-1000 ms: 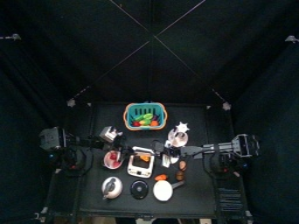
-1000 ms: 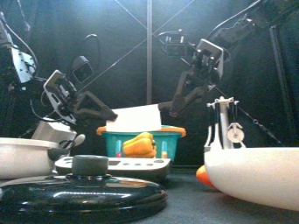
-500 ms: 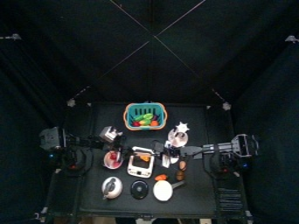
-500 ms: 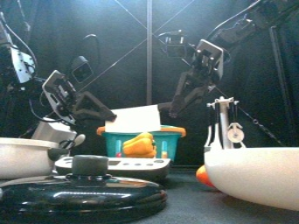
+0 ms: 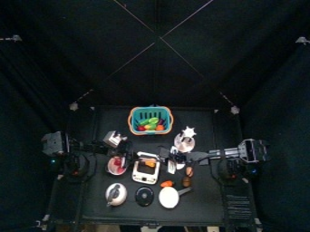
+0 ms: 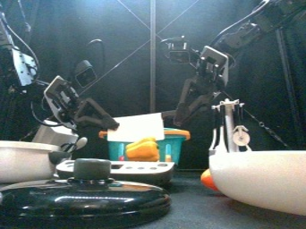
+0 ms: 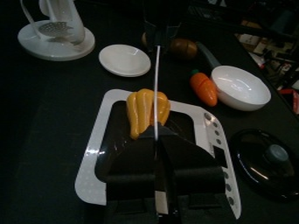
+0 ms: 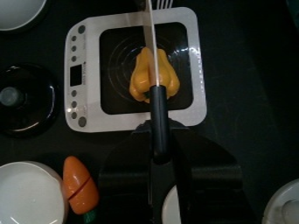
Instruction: Cut squash
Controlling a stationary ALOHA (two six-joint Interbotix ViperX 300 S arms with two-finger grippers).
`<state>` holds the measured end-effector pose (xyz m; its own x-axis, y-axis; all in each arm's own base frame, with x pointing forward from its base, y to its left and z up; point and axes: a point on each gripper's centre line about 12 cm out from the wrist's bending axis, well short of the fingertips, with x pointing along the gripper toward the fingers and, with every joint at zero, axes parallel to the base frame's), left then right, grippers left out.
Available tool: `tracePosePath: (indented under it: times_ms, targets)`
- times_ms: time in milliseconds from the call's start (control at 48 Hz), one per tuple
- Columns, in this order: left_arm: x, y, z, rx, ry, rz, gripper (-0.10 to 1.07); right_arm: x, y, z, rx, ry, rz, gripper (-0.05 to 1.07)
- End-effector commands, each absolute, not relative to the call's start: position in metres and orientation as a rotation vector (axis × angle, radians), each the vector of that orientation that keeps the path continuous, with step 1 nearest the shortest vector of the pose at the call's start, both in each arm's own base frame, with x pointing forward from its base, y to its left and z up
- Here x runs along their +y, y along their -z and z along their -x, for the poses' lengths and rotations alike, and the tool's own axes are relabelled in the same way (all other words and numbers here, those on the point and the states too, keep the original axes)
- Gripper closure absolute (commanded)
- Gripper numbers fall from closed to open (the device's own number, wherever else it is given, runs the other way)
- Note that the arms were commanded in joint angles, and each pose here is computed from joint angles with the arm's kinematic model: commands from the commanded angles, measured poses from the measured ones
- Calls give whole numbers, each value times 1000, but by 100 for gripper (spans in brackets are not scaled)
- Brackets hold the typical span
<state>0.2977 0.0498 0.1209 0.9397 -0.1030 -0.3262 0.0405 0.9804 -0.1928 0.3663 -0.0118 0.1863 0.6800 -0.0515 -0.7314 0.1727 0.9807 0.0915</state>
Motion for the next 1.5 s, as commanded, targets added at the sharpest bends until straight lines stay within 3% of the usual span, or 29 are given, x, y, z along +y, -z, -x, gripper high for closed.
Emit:
tracePosePath:
  times_ms: [0, 729, 1479]
  targets:
    - [52, -117, -296, 366, 59, 191, 66, -9, -192, -368, 799, 119, -158, 67]
    - [52, -106, -296, 410, 55, 200, 66, -8, -168, -371, 861, 126, -173, 67]
    - [52, -108, -296, 403, 56, 195, 66, -12, -163, -376, 854, 132, -181, 67]
